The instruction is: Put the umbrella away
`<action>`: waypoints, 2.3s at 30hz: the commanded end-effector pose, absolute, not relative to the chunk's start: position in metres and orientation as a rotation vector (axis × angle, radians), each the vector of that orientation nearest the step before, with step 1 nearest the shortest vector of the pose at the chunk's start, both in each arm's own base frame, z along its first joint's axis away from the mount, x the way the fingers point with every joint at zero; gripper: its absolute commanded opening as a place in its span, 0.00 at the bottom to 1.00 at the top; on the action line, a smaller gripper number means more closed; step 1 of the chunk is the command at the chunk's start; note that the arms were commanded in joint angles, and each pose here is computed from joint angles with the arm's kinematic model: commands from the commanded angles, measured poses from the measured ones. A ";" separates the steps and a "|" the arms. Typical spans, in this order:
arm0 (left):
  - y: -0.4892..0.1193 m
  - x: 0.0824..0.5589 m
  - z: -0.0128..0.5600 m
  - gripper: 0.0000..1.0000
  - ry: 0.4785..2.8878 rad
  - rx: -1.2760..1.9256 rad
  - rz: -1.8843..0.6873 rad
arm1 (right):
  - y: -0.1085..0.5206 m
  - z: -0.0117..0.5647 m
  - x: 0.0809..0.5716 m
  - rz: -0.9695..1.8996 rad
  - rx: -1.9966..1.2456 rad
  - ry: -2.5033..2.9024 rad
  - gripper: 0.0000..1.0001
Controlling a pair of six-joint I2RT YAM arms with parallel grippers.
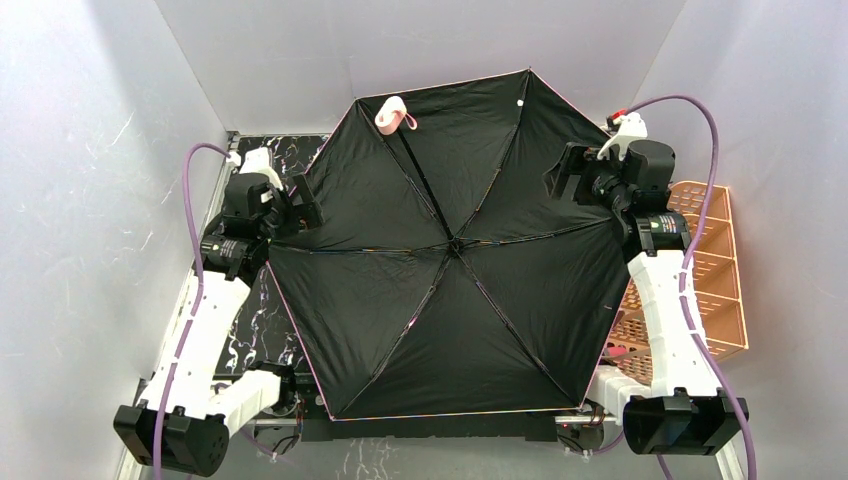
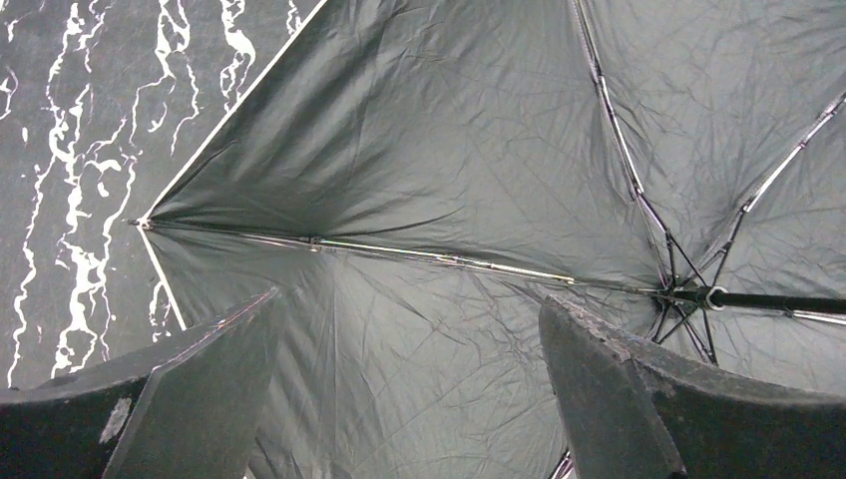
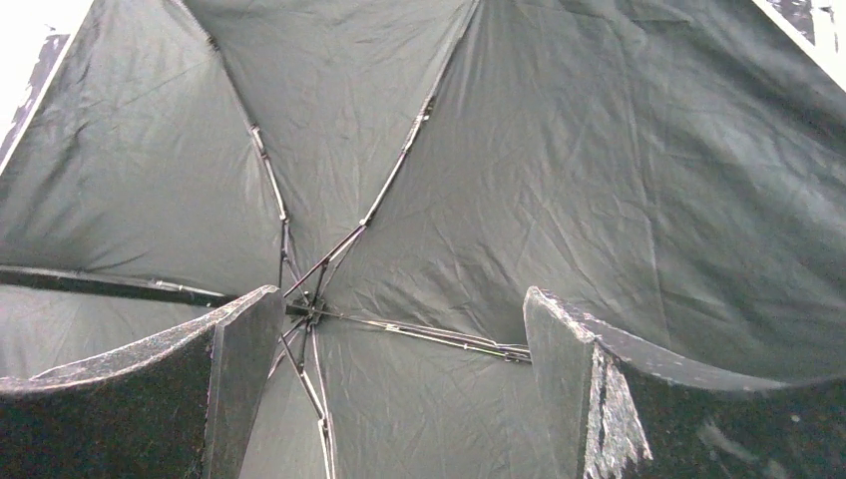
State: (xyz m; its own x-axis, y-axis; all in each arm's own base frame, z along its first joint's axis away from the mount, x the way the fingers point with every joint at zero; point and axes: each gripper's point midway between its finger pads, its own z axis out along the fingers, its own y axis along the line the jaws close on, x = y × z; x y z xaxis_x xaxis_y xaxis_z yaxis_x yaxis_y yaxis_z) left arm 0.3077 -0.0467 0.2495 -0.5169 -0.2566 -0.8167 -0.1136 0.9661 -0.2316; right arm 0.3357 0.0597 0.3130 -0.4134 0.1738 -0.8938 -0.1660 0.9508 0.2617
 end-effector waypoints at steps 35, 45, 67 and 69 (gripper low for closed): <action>-0.136 0.287 0.263 0.98 2.083 0.121 -0.757 | 0.274 0.234 0.305 0.670 -1.031 1.319 0.79; -0.132 0.285 0.260 0.98 2.106 0.109 -0.732 | 0.286 0.203 0.331 0.637 -1.089 1.339 0.75; -0.122 0.290 0.259 0.98 2.122 0.061 -0.663 | 0.303 0.160 0.358 0.646 -1.121 1.379 0.52; -0.123 0.290 0.258 0.98 2.124 0.059 -0.665 | 0.303 0.157 0.359 0.650 -1.123 1.379 0.58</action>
State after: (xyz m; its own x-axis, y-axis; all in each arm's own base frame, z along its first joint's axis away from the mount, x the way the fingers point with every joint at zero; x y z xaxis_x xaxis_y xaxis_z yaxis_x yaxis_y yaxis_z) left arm 0.2923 -0.1250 0.2462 -0.6291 -0.1897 -0.7539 0.2732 0.8540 -0.4428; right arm 0.3445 0.2936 0.1274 0.0360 -0.2909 -0.9561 -0.9099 0.3861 -0.1517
